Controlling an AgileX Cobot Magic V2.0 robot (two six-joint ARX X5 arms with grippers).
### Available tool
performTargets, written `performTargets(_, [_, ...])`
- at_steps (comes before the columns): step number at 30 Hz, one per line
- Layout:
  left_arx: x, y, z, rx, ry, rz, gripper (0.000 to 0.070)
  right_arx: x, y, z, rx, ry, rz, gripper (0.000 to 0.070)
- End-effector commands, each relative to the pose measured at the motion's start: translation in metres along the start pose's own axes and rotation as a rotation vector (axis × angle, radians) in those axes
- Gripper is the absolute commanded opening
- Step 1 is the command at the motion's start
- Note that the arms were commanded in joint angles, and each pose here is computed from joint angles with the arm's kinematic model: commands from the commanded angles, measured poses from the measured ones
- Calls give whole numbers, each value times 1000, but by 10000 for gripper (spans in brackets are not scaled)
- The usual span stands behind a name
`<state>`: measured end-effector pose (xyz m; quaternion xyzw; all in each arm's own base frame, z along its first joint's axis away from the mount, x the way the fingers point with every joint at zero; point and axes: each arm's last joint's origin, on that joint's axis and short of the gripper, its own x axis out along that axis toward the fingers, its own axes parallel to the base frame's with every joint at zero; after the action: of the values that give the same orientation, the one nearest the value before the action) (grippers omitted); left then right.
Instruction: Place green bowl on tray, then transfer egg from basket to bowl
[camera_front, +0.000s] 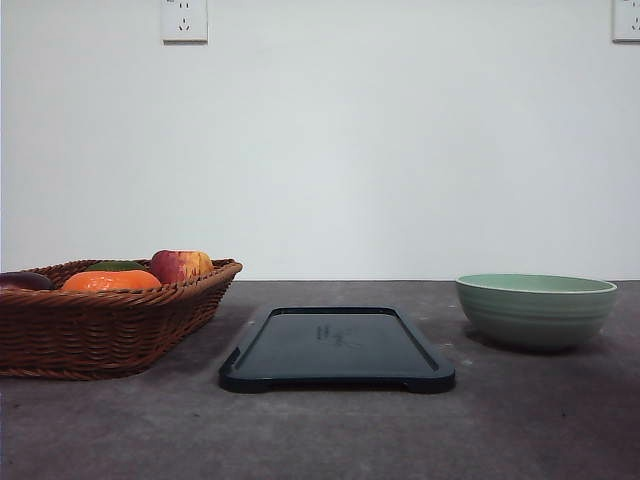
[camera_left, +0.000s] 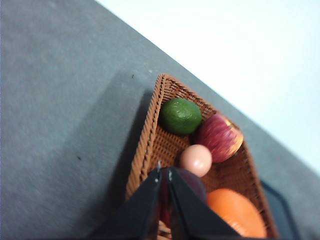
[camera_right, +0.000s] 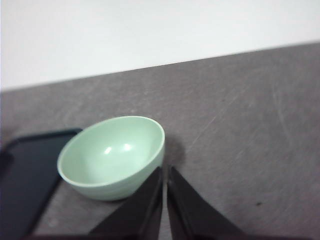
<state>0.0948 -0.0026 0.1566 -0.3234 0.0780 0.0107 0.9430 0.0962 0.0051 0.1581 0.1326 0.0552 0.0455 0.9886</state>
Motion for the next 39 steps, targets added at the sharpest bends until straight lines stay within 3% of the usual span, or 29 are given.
performTargets(1, [2, 4, -5, -154, 17, 15, 12, 0, 0, 0, 190, -10, -2, 7])
performTargets(4, [2, 4, -5, -250, 16, 16, 10, 0, 0, 0, 288, -10, 0, 7])
performTargets(9, [2, 4, -4, -258, 13, 14, 10, 0, 1, 3, 301, -34, 19, 7])
performTargets(16, [-2, -5, 7, -43, -47, -36, 9, -2, 5, 17, 252, -154, 67, 6])
performTargets(20, [-6, -16, 21, 18, -146, -97, 9, -4, 7, 23, 228, -171, 72, 6])
performTargets(27, [-19, -35, 47, 128, -244, -112, 9, -10, 13, 43, 187, -200, 80, 6])
performTargets(33, [-23, -52, 69, 195, -180, -62, 9, -10, 18, 65, 92, -121, 48, 6])
performTargets(39, [-15, -68, 87, 289, -22, 1, 9, -2, 26, 85, -9, 27, 82, 6])
